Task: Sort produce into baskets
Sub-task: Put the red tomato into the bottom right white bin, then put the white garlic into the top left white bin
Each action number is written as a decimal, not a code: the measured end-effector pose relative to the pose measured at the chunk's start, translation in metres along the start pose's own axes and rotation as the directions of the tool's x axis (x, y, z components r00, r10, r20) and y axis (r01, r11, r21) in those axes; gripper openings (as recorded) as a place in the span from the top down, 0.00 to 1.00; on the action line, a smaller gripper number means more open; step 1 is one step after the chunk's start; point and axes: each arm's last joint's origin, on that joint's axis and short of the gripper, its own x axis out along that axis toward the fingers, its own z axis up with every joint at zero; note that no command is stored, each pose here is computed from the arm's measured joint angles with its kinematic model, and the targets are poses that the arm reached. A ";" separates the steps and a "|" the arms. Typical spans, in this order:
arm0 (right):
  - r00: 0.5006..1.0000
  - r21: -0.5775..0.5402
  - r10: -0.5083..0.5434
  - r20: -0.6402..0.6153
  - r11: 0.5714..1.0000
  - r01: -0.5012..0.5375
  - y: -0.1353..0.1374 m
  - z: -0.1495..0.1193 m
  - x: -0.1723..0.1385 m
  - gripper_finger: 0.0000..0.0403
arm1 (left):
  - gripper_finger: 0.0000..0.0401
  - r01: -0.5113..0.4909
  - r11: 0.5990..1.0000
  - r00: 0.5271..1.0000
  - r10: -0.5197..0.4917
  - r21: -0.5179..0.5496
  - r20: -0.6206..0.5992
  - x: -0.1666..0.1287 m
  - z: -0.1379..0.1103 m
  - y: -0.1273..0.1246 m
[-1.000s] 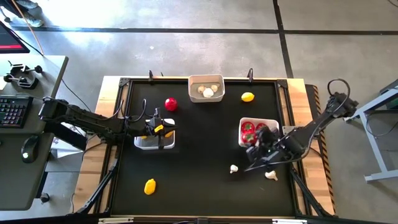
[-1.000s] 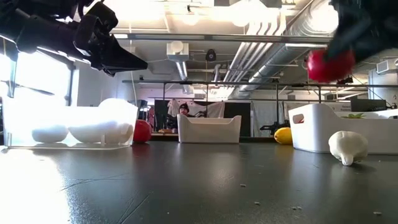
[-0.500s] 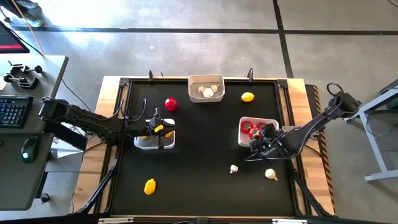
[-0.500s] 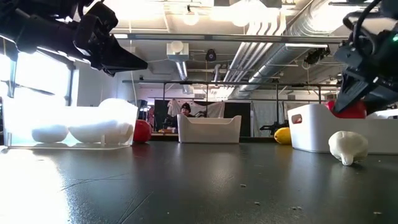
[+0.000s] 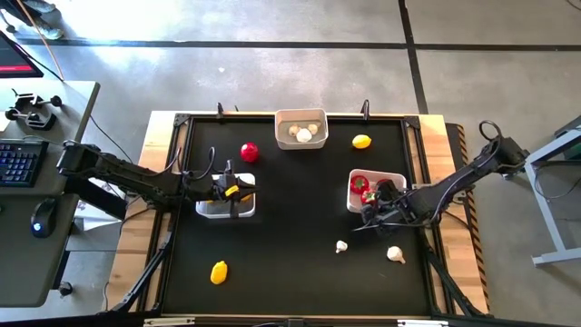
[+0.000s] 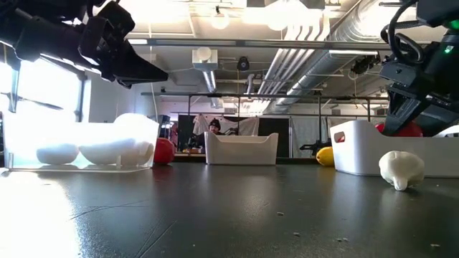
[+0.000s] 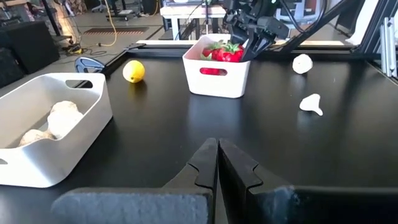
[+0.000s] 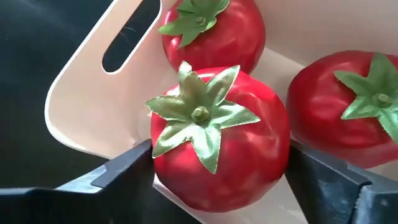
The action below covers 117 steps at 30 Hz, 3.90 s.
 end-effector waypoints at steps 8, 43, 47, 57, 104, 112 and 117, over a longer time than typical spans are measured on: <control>1.000 -0.086 0.008 -0.001 0.996 -0.008 0.010 0.009 -0.016 0.08 | 1.00 -0.001 1.000 1.000 0.001 -0.008 -0.030 0.000 -0.003 0.000; 0.975 -0.660 0.171 -0.144 0.717 -0.223 0.151 -0.086 -0.020 0.65 | 1.00 0.080 0.997 0.996 -0.080 0.001 -0.047 -0.005 -0.005 -0.016; 0.984 -0.662 0.132 -0.121 0.727 -0.179 0.153 -0.084 -0.010 0.47 | 1.00 0.080 0.997 0.996 -0.080 -0.001 -0.047 -0.005 -0.005 -0.016; 0.993 -0.678 0.093 -0.076 0.725 -0.119 0.149 -0.079 -0.008 0.37 | 1.00 0.080 0.997 0.996 -0.080 0.000 -0.047 -0.005 -0.005 -0.016; 0.946 -0.882 0.107 -0.306 0.343 -0.324 0.166 -0.027 0.028 0.72 | 1.00 0.079 0.997 0.994 -0.079 0.009 -0.073 -0.005 -0.008 -0.016; 0.969 -0.882 0.111 -0.222 0.400 -0.248 0.179 0.003 0.023 0.79 | 1.00 0.079 0.997 0.994 -0.078 0.008 -0.076 -0.005 -0.008 -0.016; 0.996 -0.907 0.014 -0.087 0.412 -0.085 0.180 0.055 0.026 0.79 | 1.00 0.079 0.997 0.994 -0.078 0.008 -0.076 -0.005 -0.008 -0.016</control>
